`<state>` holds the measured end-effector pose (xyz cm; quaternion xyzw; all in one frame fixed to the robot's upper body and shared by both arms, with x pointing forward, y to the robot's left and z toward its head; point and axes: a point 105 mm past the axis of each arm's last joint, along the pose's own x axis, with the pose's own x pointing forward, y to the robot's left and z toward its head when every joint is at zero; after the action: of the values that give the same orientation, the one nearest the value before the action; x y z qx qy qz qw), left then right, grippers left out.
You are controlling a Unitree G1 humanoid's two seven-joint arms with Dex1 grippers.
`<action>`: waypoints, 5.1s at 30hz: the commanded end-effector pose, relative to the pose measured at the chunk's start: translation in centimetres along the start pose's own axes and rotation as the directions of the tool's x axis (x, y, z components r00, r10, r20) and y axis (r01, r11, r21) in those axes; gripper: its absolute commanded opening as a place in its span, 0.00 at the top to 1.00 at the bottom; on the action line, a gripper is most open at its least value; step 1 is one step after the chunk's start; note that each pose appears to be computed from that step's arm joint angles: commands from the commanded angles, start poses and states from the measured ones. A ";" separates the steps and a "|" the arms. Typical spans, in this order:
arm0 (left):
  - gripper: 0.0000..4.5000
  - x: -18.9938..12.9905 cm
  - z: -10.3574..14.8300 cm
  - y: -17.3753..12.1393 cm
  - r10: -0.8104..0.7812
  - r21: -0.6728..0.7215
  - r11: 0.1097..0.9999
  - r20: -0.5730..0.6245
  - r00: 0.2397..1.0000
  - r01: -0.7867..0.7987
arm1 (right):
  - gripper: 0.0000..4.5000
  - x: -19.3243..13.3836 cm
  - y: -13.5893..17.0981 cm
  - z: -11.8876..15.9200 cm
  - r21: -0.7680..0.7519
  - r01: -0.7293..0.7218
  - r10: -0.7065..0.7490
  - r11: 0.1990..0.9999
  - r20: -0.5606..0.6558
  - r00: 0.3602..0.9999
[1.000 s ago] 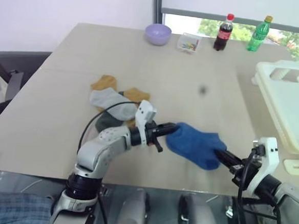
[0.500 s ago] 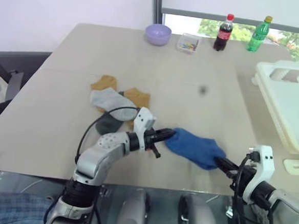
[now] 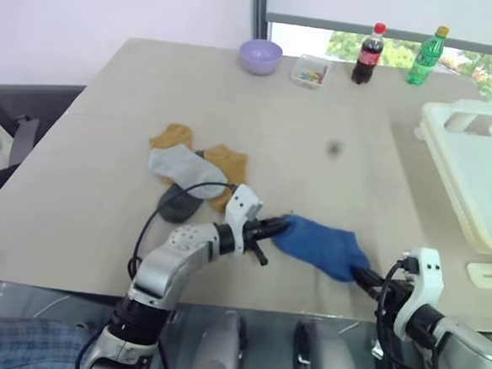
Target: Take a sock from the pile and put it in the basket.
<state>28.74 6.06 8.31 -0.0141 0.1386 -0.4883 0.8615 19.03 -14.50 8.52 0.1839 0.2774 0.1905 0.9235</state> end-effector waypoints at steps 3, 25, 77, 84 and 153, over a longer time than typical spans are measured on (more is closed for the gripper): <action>1.00 0.2 0.3 -0.4 -0.021 0.036 0.999 0.008 1.000 0.021 | 0.37 -0.6 0.0 0.1 -0.115 -0.009 0.011 0.993 0.012 1.000; 1.00 0.8 0.9 0.0 -0.054 0.126 0.990 -0.008 0.998 0.055 | 0.37 3.4 0.9 4.4 -0.799 -0.182 0.373 0.573 0.057 0.926; 0.08 0.2 -4.1 1.1 -0.233 -0.249 0.957 -0.363 0.902 0.147 | 0.34 6.2 -0.7 -0.7 -0.762 -0.280 0.263 0.584 -0.149 0.953; 0.77 0.1 -4.4 1.4 -0.226 -0.271 0.954 -0.381 0.896 0.126 | 0.34 6.3 -0.7 -0.7 -0.762 -0.281 0.264 0.584 -0.149 0.953; 0.01 2.9 4.7 -4.2 -0.535 -0.711 0.393 0.339 0.774 0.583 | 0.34 3.4 1.2 2.8 -0.792 -0.283 0.242 0.541 -0.176 0.954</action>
<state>27.88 1.64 12.27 -0.4516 0.3070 -0.6219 0.5613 23.01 -12.81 8.22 -0.2195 0.1687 0.4348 0.8570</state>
